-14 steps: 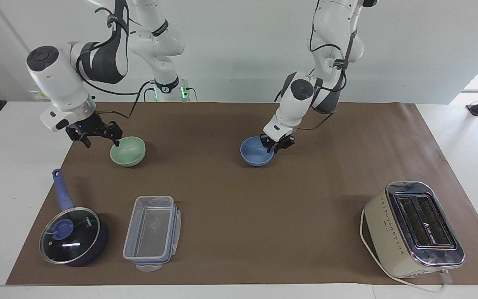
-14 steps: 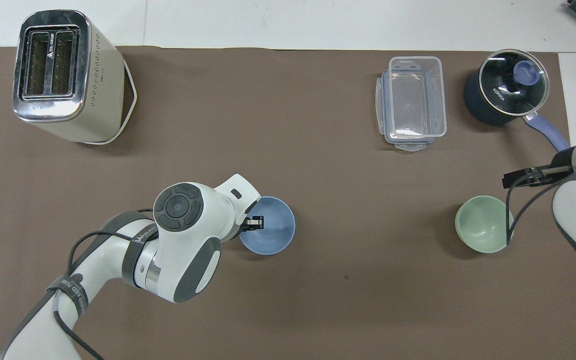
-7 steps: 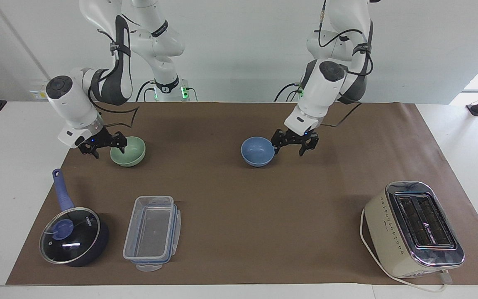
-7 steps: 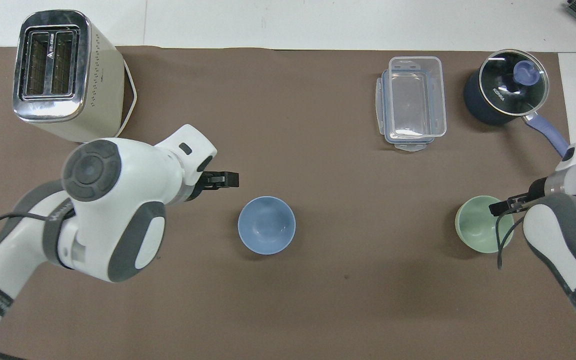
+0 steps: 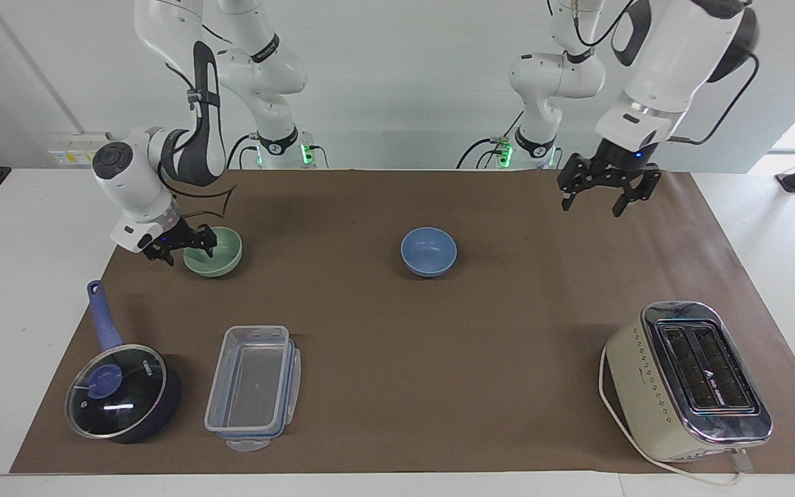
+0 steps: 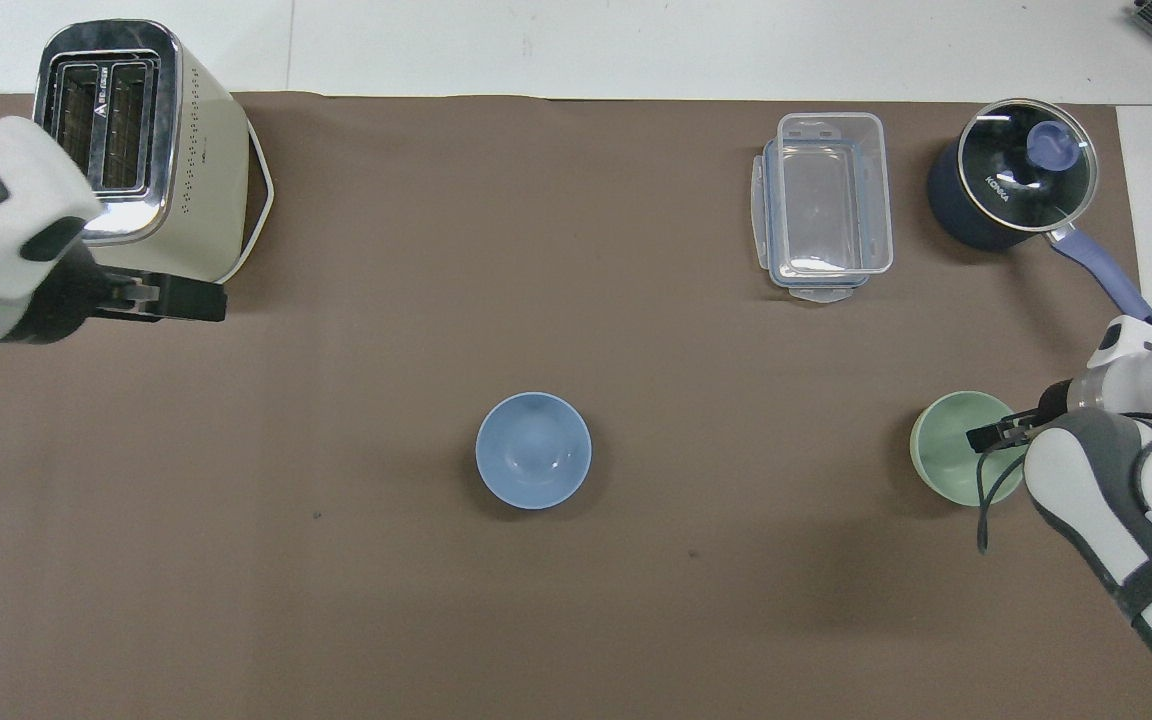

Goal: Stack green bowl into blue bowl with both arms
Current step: 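Withdraw the left gripper while the right gripper grasps the green bowl rim, then lift the pale green bowl with the right gripper and carry it over the blue bowl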

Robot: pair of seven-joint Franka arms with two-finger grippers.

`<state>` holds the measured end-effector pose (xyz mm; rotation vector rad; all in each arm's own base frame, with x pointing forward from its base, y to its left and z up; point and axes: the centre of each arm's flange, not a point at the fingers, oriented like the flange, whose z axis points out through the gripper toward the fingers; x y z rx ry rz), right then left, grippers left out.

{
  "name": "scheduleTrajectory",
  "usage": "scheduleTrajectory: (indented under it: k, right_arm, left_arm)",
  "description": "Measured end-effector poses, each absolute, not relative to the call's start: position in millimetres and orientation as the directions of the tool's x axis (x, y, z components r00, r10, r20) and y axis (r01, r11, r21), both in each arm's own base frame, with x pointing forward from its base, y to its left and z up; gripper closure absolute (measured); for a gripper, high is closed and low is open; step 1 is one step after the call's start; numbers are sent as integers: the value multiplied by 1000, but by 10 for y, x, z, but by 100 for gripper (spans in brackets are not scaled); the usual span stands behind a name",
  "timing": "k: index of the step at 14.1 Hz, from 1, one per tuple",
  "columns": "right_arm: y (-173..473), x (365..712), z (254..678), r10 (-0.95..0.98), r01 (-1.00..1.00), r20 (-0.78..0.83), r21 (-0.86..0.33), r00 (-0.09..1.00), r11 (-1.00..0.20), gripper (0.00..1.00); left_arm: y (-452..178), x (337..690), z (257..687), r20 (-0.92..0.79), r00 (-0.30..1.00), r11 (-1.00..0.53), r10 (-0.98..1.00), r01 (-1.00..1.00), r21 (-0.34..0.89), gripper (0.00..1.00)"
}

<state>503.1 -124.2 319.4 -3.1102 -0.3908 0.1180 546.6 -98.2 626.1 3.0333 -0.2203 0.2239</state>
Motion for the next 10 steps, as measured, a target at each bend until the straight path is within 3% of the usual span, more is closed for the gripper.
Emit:
scheduleTrajectory:
  k: [7, 10]
  right_arm:
    - [-1340, 5046, 3215, 227, 226, -68, -18, 972, -974, 94]
    - [-1282, 5228, 3588, 241, 241, -43, -14, 969, -970, 95]
  left_arm:
    - [-406, 5489, 6549, 115, 982, -986, -152, -159, 55, 0]
    - [-339, 5512, 6586, 101, 981, -984, -168, -173, 41, 0]
